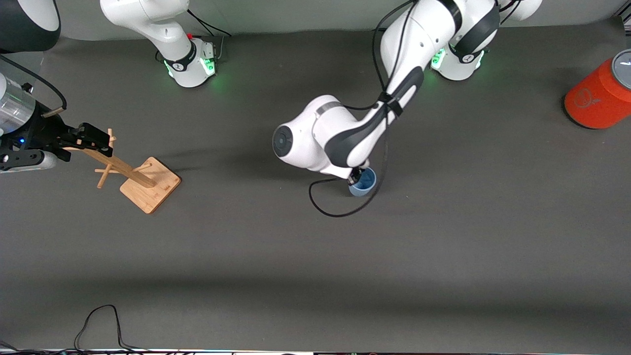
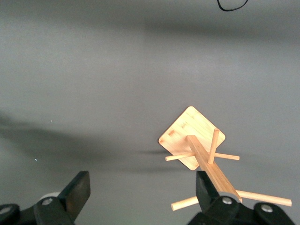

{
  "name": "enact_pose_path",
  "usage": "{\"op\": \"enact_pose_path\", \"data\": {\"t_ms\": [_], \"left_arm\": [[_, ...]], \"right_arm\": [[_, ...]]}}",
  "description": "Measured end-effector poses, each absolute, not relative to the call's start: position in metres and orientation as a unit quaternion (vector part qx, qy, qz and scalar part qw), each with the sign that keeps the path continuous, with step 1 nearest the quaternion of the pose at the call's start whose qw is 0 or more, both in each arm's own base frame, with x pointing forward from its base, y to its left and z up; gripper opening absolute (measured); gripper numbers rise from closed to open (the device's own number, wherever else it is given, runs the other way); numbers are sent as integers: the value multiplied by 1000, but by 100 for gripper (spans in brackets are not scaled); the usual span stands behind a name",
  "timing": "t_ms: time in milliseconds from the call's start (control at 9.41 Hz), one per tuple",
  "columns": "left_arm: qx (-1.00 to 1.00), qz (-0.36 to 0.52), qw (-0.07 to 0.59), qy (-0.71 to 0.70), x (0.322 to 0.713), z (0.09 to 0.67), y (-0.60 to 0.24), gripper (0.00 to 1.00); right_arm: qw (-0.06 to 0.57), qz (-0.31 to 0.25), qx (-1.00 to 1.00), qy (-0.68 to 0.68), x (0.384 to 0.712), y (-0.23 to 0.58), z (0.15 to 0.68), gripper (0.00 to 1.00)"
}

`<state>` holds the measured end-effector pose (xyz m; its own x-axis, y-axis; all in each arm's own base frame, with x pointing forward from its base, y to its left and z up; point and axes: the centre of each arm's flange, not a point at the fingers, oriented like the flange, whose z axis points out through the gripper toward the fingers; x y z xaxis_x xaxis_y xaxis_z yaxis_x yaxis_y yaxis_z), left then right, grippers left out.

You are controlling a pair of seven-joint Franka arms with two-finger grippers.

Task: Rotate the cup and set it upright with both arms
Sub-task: 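Rotate the cup upright with the left gripper and set it down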

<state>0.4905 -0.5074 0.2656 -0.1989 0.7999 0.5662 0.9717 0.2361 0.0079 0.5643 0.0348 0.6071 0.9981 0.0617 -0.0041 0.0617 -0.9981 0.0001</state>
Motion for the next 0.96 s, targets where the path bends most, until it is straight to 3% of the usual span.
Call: {"op": "enact_pose_path", "data": {"t_ms": [212,531,956], "left_arm": [[-602,-189,235,-739,473,249,-521,8],[-616,-185,234,-729,469,240,-524,18],[-644,-165,236,-709,456,247,-536,81]], "right_arm": [[0,-4,1000,31,564,35,608,100],[-1,-17,999,34,560,39,605,100],[-44,-44,997,37,554,51,601,100]]}}
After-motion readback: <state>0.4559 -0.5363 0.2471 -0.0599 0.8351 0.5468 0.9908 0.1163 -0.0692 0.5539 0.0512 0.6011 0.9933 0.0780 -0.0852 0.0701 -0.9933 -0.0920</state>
